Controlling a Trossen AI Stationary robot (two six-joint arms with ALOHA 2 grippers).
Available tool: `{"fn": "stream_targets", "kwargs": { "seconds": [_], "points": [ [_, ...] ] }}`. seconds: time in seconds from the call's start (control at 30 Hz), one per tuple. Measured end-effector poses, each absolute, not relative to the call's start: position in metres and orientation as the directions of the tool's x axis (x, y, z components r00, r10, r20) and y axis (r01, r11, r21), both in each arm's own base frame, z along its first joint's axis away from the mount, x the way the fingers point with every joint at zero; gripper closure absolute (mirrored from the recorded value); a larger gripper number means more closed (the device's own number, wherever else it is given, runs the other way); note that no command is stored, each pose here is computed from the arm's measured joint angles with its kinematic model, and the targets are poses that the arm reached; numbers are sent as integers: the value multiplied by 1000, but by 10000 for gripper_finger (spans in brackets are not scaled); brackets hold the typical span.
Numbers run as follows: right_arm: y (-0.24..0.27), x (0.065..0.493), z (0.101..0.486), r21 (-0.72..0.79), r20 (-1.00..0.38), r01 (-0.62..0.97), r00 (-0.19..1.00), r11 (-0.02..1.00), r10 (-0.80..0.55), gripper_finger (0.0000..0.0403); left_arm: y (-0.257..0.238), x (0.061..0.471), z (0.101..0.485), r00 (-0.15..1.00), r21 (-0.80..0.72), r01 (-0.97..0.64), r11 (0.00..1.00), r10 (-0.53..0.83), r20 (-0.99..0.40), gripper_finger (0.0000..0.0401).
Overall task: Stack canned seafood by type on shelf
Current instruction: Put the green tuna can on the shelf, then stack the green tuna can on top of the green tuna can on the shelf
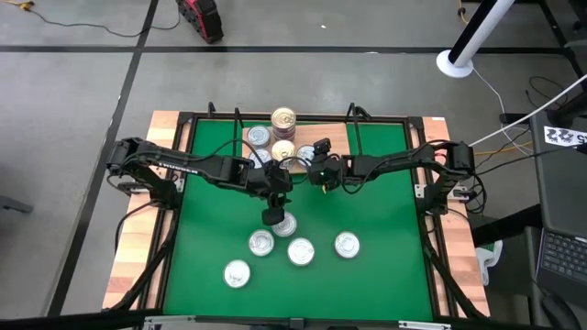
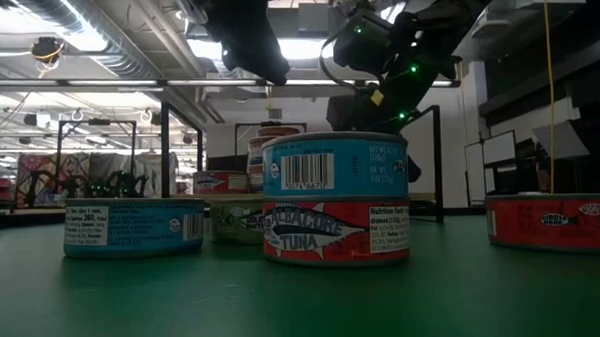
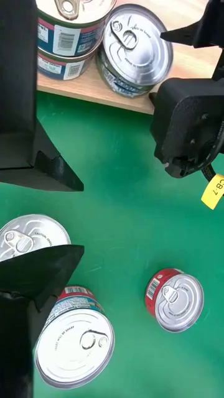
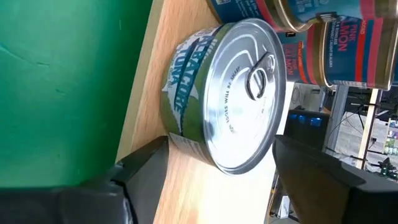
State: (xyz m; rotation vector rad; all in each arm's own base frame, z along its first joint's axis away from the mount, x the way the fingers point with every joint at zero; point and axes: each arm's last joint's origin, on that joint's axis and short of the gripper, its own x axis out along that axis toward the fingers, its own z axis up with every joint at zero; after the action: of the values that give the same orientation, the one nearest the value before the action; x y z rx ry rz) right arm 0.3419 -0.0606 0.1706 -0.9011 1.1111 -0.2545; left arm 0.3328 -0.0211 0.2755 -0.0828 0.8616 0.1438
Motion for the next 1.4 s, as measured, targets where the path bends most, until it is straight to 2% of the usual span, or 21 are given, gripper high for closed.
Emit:
{"fn": "stream_targets", "kwargs": {
  "seconds": [0.17,0.47,0.9,1.13,1.4],
  "points": [
    [-61,341,170,-735,-666,-253,440,629,-602,123,-30,332,275,644,-27,-148,989,75,-761,256],
    [-38,347,186,-701,-701,-242,410,671,-584,123,-69,328,267,629,-16,-25,1000,4,-777,256],
    [29,343,189,-651,-744,-319,449,689,-496,123,-110,341,214,507,23,81,996,-21,-862,256],
    [55,341,188,-554,-798,-374,493,743,-346,123,-112,348,188,444,44,89,995,0,-896,256],
    [61,341,187,-442,-846,-443,495,780,-198,123,-113,353,166,400,102,110,989,50,-915,256]
  ]
}}
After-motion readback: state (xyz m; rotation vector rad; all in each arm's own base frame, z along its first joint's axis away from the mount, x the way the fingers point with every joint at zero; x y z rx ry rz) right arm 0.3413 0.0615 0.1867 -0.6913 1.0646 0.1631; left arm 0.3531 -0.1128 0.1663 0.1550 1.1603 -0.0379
